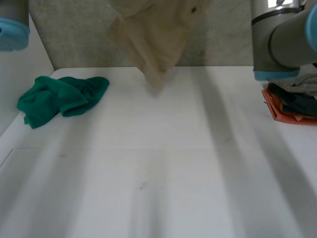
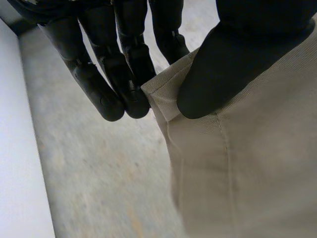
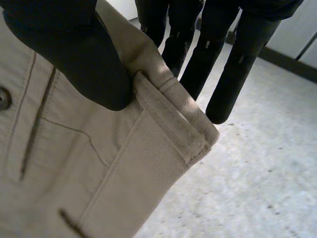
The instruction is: Fold the laundry.
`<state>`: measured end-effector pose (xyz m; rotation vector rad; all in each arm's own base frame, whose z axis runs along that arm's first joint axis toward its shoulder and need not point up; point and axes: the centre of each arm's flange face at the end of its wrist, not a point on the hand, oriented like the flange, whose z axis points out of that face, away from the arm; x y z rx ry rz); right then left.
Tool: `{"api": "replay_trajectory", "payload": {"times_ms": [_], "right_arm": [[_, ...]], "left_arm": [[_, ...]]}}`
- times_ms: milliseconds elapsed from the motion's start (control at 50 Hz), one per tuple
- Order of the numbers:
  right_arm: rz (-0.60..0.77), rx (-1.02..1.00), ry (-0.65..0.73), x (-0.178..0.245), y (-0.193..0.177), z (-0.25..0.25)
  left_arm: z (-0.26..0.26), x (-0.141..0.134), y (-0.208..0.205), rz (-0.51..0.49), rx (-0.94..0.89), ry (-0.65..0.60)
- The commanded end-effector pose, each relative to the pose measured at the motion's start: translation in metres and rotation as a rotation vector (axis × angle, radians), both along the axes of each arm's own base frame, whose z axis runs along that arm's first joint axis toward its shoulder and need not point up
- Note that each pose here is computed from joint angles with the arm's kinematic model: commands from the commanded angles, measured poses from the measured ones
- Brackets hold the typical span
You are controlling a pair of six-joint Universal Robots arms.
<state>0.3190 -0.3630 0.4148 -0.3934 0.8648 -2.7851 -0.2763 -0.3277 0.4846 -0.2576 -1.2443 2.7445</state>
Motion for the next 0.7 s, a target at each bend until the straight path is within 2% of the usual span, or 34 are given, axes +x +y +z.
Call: {"api": "replay_trajectory", "payload": {"times_ms": [20,180,200,300,400,480,560,700], "right_arm": [[0.038,0.174,0.134,0.018,-0.009,-0.066],[0.065,0.461,0.385,0.02,-0.011,-0.196],[0.047,0.515,0.445,0.016,-0.007,-0.222],[-0.046,0.674,0.605,-0.005,0.009,-0.273],[-0.077,0.775,0.709,-0.02,0.033,-0.277],[-0.079,0.851,0.776,-0.033,0.053,-0.265],[-0.085,0.949,0.872,-0.048,0.077,-0.249],[-0.043,1.163,1.171,-0.084,0.135,-0.23]], "left_arm": [[-0.072,0.01,-0.015,0.024,0.211,-0.105],[-0.198,0.014,-0.012,-0.002,0.543,-0.257],[-0.221,0.013,-0.007,-0.024,0.596,-0.293],[-0.273,0.016,0.01,-0.072,0.727,-0.42],[-0.292,0.023,0.029,-0.099,0.807,-0.51],[-0.293,0.03,0.047,-0.113,0.869,-0.572],[-0.291,0.038,0.076,-0.133,0.946,-0.684],[-0.278,0.059,0.142,-0.181,1.084,-0.916]]}}
